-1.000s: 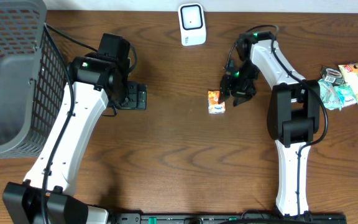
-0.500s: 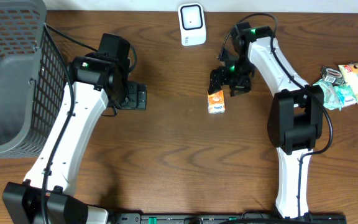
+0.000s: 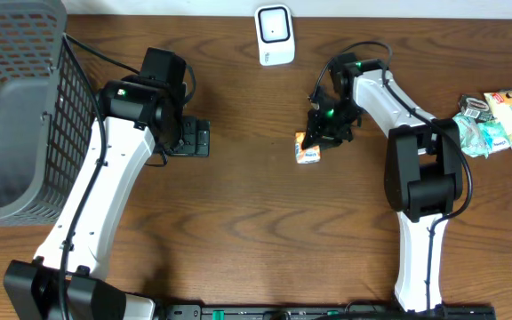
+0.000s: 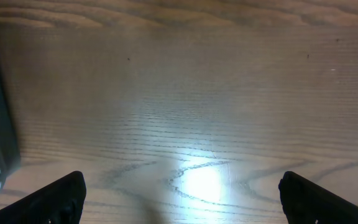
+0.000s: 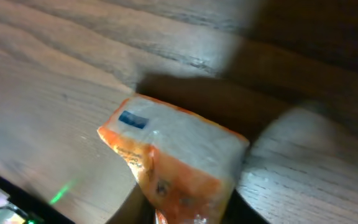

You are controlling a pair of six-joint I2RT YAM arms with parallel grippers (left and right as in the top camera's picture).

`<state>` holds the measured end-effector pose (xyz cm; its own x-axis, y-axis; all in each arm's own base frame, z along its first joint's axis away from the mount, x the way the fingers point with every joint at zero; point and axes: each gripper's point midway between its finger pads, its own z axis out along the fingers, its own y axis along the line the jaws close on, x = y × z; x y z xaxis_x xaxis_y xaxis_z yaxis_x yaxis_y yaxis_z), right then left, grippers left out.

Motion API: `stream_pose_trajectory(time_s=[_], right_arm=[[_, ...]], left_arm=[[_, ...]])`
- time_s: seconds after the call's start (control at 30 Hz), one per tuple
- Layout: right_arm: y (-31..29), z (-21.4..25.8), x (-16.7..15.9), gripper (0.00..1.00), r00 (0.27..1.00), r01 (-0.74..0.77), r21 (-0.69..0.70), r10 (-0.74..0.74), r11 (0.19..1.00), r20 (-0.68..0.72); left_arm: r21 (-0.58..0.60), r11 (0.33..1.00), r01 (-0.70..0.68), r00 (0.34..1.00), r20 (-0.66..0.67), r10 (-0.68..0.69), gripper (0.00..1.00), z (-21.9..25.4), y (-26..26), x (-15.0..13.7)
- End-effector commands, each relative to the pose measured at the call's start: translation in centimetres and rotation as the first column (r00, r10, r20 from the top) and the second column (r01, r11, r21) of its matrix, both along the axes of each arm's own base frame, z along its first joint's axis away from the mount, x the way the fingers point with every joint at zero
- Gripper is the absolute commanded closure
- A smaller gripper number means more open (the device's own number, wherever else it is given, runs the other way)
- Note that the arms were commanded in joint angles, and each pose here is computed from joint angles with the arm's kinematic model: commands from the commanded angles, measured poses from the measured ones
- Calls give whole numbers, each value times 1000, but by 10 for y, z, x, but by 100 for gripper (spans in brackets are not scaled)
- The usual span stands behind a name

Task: Scan the item barcode

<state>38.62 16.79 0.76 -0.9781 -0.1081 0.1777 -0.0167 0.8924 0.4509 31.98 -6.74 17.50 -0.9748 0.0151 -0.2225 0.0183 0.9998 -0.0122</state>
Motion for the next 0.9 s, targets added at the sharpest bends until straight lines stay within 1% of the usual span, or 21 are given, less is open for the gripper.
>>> stream_pose_trajectory(time_s=[0.0, 0.03, 0.1, 0.17, 0.2, 0.3, 0.43, 0.47, 0.5, 0.53, 0.67, 0.73, 0.87], right_arm=[[-9, 1, -4, 88, 1000, 17, -11, -17, 1000, -22], [-11, 3, -4, 91, 999, 23, -9, -23, 1000, -28], [-14, 10, -4, 98, 999, 30, 17, -29, 999, -34], [-11, 21, -3, 99, 999, 23, 82, -21, 996, -26], [-9, 34, -1, 99, 1000, 23, 160, -21, 987, -12], [-9, 58, 3, 99, 999, 31, 263, -36, 964, 16], [-1, 101, 1, 99, 988, -94, 443, 30, 892, 149], [0, 107, 1, 99, 985, -109, 468, 34, 877, 166], [3, 122, -2, 99, 978, -143, 520, 40, 842, 203], [3, 132, -5, 99, 974, -162, 544, 44, 823, 222], [-3, 144, -13, 99, 970, -182, 556, 54, 811, 238], [2, 156, -18, 99, 957, -231, 602, 67, 764, 282], [6, 173, -25, 99, 941, -280, 669, 60, 689, 332]], left_arm=[[6, 1000, -6, 1000, -7, 6, 2, -2, 1, -1], [6, 1000, -6, 1000, -7, 6, 2, -2, 1, -1], [6, 1000, -6, 1000, -7, 6, 2, -2, 1, -1], [6, 1000, -6, 1000, -7, 6, 2, -2, 1, -1], [6, 1000, -6, 1000, -7, 6, 2, -2, 1, -1], [6, 1000, -6, 1000, -7, 6, 2, -2, 1, -1], [6, 1000, -6, 1000, -7, 6, 2, -2, 1, -1], [6, 1000, -6, 1000, -7, 6, 3, -2, 1, -1], [6, 1000, -6, 1000, -7, 6, 2, -2, 1, -1], [6, 1000, -6, 1000, -7, 6, 2, -2, 1, -1], [6, 1000, -6, 1000, -7, 6, 3, -2, 1, -1], [6, 1000, -6, 1000, -7, 6, 2, -2, 1, -1], [6, 1000, -6, 1000, -7, 6, 2, -2, 1, -1]])
